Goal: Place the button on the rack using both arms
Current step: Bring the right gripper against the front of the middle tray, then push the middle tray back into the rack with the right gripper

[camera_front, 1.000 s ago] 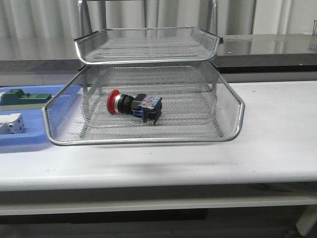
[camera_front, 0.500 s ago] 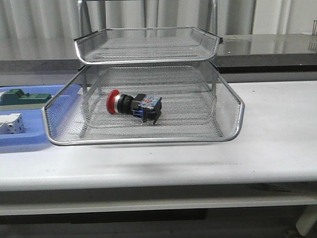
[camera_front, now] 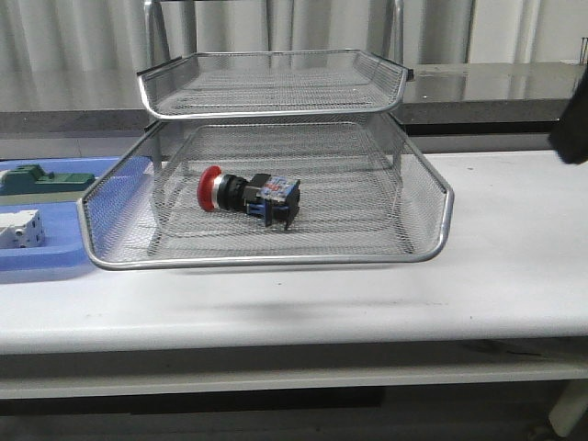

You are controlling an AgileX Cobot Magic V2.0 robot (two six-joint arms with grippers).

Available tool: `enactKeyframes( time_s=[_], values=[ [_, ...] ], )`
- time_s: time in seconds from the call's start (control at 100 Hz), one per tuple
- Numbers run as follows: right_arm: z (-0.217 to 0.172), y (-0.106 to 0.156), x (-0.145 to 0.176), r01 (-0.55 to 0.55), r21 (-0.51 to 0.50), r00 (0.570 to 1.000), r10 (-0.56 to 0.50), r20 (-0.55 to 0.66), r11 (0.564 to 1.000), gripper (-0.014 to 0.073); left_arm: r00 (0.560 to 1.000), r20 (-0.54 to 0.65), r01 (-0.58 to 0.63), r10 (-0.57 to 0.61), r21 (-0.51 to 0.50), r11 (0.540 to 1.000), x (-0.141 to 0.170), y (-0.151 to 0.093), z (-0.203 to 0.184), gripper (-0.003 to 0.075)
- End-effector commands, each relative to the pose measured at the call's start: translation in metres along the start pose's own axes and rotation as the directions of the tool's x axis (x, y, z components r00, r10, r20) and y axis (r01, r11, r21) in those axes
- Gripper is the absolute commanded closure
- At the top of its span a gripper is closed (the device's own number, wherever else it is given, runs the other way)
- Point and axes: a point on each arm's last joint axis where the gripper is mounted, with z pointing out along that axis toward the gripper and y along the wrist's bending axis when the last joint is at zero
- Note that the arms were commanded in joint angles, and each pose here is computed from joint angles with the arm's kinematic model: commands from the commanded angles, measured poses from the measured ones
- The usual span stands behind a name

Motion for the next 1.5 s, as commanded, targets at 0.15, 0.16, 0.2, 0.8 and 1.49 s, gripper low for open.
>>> enactKeyframes(
  time_s=[0.15,0.16,0.2,0.8,1.49],
  values=[
    [0.03,0.032,-0.011,0.041,-0.101,0.999,-0.04,0.018,0.994,0.0661,0.996,0.088,0.024,-0.021,-0.034,0.999,-0.015,0.004,-0.001,0.0741],
    [0.032,0.033,-0.01,0.04,-0.103,0.999,-0.039,0.011,0.994,0.0661,0.996,0.088,0.024,-0.021,-0.034,0.999,-0.015,0.004,-0.001,0.0741],
    [0.039,0.038,-0.009,0.046,-0.114,0.999,-0.047,0.002,0.992,0.0661,0.996,0.088,0.024,-0.021,-0.034,0.999,-0.015,0.004,-0.001,0.0741],
    [0.122,0.086,0.011,0.062,-0.18,0.996,-0.072,-0.049,0.982,0.0661,0.996,0.088,0.024,-0.021,-0.034,0.999,-0.015,0.004,-0.001,0.0741],
    [0.14,0.059,-0.029,0.013,-0.119,0.986,0.007,0.165,0.993,0.0661,0.996,0.088,0.024,-0.021,-0.034,0.999,-0.015,0.004,-0.001,0.0741]
  ],
)
